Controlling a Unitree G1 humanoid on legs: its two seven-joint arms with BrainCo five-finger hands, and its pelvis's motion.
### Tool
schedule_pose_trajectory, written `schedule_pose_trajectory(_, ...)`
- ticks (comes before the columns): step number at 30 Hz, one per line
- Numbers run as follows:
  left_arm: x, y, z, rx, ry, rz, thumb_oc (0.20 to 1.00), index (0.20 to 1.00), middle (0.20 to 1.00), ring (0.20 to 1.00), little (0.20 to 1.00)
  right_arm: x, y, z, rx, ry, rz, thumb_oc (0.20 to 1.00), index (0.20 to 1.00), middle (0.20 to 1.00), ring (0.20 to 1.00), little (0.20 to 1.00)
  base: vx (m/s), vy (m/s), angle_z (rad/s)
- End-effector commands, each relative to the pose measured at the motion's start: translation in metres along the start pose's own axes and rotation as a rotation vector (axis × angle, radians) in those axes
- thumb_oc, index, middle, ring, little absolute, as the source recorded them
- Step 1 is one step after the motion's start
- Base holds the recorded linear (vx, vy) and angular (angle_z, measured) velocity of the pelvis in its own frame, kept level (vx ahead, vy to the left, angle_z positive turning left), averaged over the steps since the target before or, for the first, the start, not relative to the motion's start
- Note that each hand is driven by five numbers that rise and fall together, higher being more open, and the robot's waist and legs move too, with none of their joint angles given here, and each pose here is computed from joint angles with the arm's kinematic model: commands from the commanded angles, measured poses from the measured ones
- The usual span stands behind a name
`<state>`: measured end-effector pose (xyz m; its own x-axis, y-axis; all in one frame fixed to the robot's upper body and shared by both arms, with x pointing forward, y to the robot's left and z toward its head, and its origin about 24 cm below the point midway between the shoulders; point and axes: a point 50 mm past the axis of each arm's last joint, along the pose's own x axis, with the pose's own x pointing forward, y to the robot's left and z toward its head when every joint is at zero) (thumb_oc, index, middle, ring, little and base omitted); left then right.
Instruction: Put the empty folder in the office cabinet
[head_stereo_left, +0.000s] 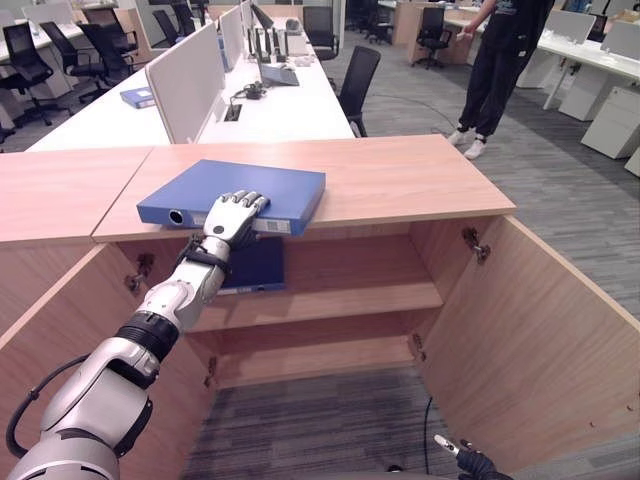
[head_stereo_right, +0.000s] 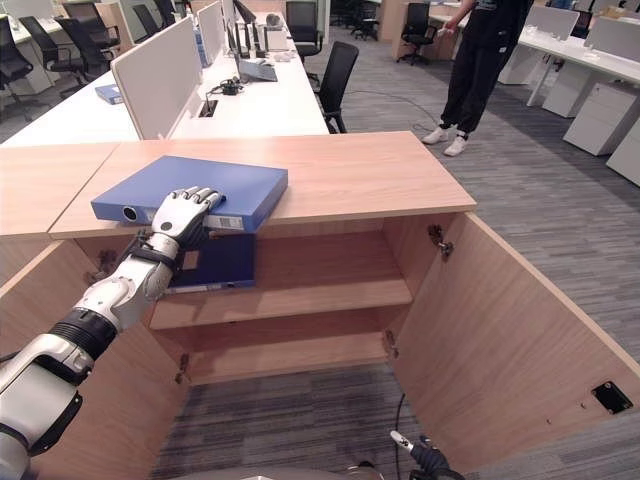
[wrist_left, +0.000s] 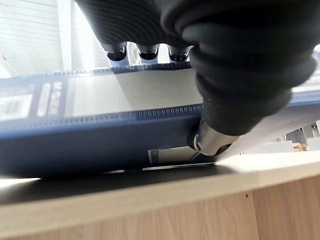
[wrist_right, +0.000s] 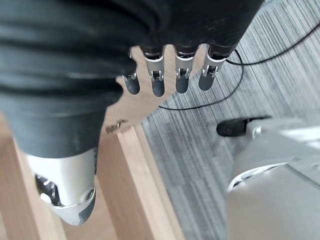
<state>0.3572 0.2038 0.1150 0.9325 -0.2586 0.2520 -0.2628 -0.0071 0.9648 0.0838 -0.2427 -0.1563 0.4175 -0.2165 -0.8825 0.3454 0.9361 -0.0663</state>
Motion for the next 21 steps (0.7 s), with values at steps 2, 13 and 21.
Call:
schedule_pose_trajectory(2, 0.026, 0.034, -0.015, -0.013, 0.075, 0.087, 0.2, 0.2, 0.2, 0.2, 0.2, 0.006, 0.009, 0.03, 0.126, -0.095, 0.001, 1.0, 1.0, 1.0, 1.0, 1.0, 0.0, 0.0, 0.0)
schedule_pose_trajectory(13, 0.032, 0.053, -0.01, -0.106, 0.08, 0.201, 0.2, 0.2, 0.2, 0.2, 0.2, 0.007, 0.022, 0.037, 0.211, -0.127, 0.037, 1.0, 1.0, 1.0, 1.0, 1.0, 0.0, -0.002, 0.0)
schedule_pose_trajectory(21, 0.028, 0.122, 0.014, -0.331, -0.072, 0.529, 0.2, 0.2, 0.2, 0.2, 0.2, 0.006, 0.036, 0.046, 0.205, -0.173, 0.101, 1.0, 1.0, 1.0, 1.0, 1.0, -0.03, -0.029, 0.06)
